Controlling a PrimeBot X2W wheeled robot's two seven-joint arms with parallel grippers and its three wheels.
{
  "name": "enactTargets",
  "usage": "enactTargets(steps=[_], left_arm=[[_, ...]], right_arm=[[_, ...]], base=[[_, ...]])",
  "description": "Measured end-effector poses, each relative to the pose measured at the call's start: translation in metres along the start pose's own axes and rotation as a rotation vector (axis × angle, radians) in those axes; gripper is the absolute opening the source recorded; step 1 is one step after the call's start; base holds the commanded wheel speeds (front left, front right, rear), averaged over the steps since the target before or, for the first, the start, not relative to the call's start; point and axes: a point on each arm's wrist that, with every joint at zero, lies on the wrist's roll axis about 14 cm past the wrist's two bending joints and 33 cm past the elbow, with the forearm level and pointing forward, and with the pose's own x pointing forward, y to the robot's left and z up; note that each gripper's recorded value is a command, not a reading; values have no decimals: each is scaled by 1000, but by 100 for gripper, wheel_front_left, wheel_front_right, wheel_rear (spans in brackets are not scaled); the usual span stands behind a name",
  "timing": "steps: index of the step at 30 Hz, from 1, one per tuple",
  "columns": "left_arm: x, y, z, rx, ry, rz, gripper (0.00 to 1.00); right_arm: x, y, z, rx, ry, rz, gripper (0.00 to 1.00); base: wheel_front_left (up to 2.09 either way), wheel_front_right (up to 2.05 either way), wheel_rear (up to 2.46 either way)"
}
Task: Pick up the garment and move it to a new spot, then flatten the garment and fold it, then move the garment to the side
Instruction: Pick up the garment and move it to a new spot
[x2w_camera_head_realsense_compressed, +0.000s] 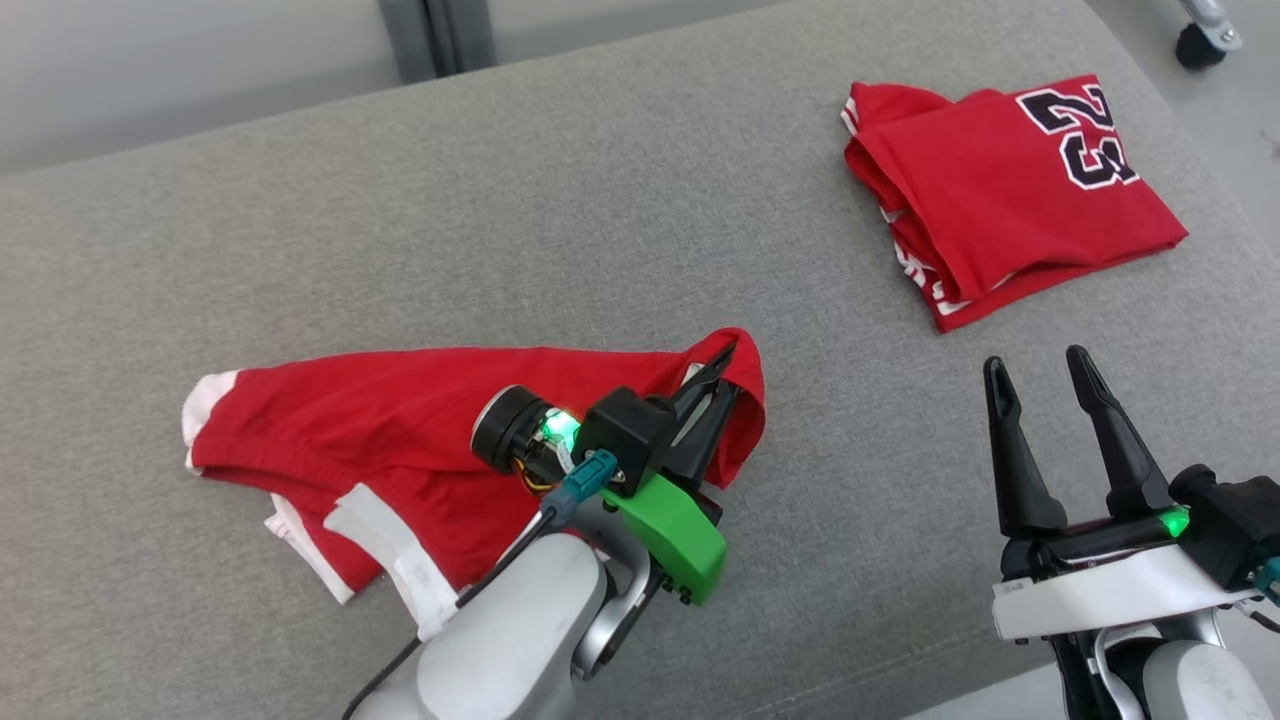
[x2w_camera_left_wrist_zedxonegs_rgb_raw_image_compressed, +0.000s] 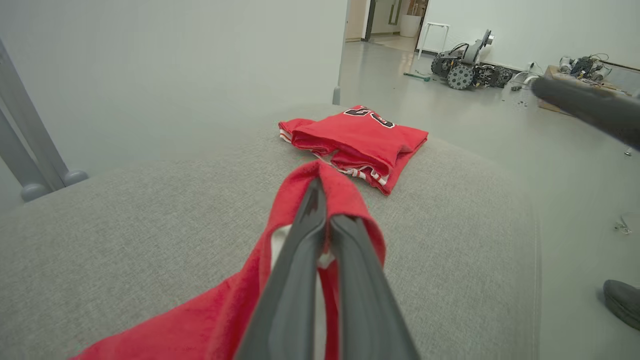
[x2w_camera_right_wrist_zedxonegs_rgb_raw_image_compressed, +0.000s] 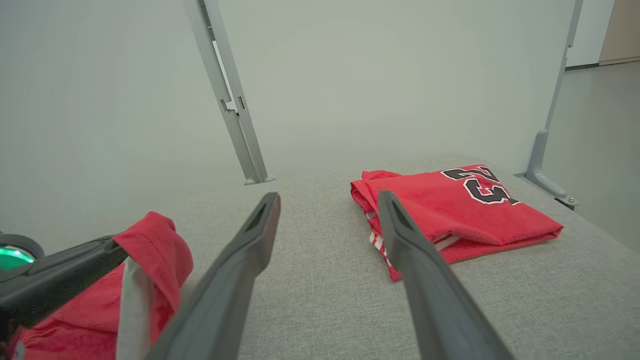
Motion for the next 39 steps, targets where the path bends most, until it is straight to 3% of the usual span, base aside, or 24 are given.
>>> enactTargets(steps=[1, 2, 12, 18, 26, 30, 39], left_arm=[[2, 0, -6, -12, 12, -3, 46], [5, 1, -15, -20, 31, -6, 100], [5, 12, -24, -40, 0, 15, 100], [-34, 70, -3, -13, -66, 260, 100], [-143, 152, 27, 39, -138, 687, 100], [-205, 166, 29, 64, -135, 836, 100], [-254, 152, 35, 98, -151, 907, 100]], right_arm=[[0, -3, -3, -2, 8, -10, 100], [0, -6, -8, -3, 21, -22, 100], [8, -12, -28, -19, 74, -28, 100], [11, -1, -20, -23, 60, 17, 100], [15, 28, -14, -6, 55, 113, 100], [14, 43, -10, 4, 50, 158, 100], [-3, 54, -5, 10, 56, 194, 100]], base=[[0, 0, 0], [0, 0, 0], [0, 0, 0], [0, 0, 0], [0, 0, 0], [0, 0, 0], [0, 0, 0]])
